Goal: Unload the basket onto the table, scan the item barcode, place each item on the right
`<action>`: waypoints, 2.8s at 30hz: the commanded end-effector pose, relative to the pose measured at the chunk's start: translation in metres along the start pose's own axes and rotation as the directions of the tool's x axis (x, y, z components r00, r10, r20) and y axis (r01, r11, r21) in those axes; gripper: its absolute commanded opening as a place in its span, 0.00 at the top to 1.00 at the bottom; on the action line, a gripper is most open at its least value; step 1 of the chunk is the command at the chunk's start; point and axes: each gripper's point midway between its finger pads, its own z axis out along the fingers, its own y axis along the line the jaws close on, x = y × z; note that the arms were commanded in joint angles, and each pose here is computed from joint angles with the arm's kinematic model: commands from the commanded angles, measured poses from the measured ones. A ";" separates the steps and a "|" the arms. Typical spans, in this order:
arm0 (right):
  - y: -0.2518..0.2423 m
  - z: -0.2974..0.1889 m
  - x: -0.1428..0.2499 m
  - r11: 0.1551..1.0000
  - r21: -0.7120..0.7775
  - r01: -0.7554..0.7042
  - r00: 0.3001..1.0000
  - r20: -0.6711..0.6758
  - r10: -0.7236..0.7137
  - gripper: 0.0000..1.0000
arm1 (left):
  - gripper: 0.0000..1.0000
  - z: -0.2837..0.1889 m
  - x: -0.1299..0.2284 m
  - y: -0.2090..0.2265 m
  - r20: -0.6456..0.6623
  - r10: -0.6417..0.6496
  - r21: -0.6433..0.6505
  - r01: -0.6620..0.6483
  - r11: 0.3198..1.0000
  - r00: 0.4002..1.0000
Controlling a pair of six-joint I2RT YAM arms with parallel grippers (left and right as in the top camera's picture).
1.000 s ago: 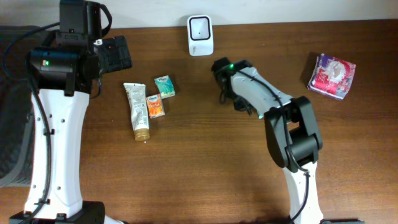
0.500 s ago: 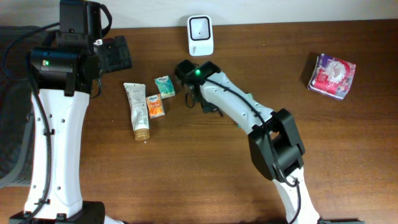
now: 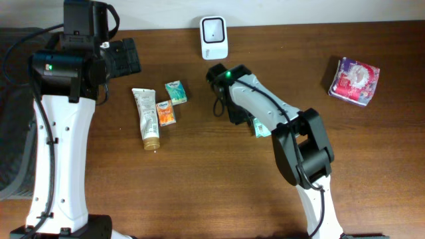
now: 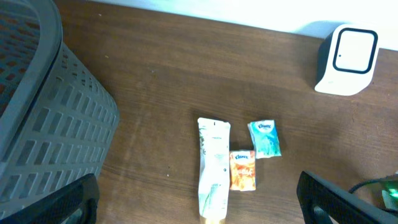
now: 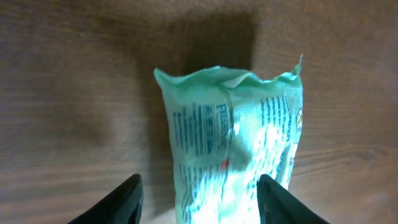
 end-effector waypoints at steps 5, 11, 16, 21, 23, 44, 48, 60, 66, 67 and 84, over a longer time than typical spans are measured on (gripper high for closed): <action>-0.018 0.039 0.009 0.984 0.157 -0.083 0.995 0.059 0.074 0.88 | 0.01 -0.002 -0.001 0.004 0.007 -0.013 -0.010 0.013 1.000 1.000; 0.012 -0.028 -0.029 0.880 -0.473 -0.039 0.999 -0.025 0.030 0.96 | 0.01 -0.002 -0.001 0.004 0.007 -0.013 -0.010 0.013 1.000 1.000; 0.023 -0.046 -0.033 0.323 -0.942 -0.090 0.996 -0.090 0.013 0.96 | 0.01 -0.002 -0.001 0.004 0.007 -0.013 -0.010 0.013 1.000 1.000; -0.052 0.016 -0.023 0.318 -0.898 -0.304 0.950 -0.264 0.165 0.52 | 0.01 -0.002 -0.001 0.004 0.007 -0.013 -0.010 0.013 1.000 1.000; -0.088 0.021 -0.019 0.391 -0.845 -0.364 0.930 -0.308 0.200 0.47 | 0.01 -0.002 -0.001 0.004 0.007 -0.013 -0.010 0.013 1.000 1.000; -0.022 -0.015 -0.069 0.776 -0.618 -0.123 0.988 -0.003 0.154 0.96 | 0.01 -0.002 -0.001 0.004 0.007 -0.013 -0.010 0.013 1.000 1.000; -0.052 -0.105 -0.199 0.725 -0.688 0.044 0.791 0.466 0.395 0.96 | 0.01 -0.002 -0.001 0.004 0.007 -0.013 -0.010 0.013 1.000 1.000; 0.010 -0.131 -0.288 0.710 -0.654 0.261 0.450 0.733 0.510 0.96 | 0.01 -0.002 -0.001 0.004 0.007 -0.013 -0.010 0.013 1.000 1.000; -0.152 -0.142 -0.249 0.740 -0.672 0.030 0.527 0.639 0.559 0.96 | 0.01 -0.002 -0.001 0.004 0.007 -0.013 -0.010 0.013 1.000 1.000; -0.184 -0.101 -0.224 0.741 -0.665 -0.095 0.620 0.543 0.566 0.96 | 0.01 -0.002 -0.001 0.004 0.007 -0.013 -0.010 0.013 1.000 1.000; -0.248 0.030 -0.077 0.725 -0.580 -0.371 0.866 0.066 0.496 0.63 | 0.01 -0.002 -0.001 0.004 0.007 -0.013 -0.010 0.013 1.000 1.000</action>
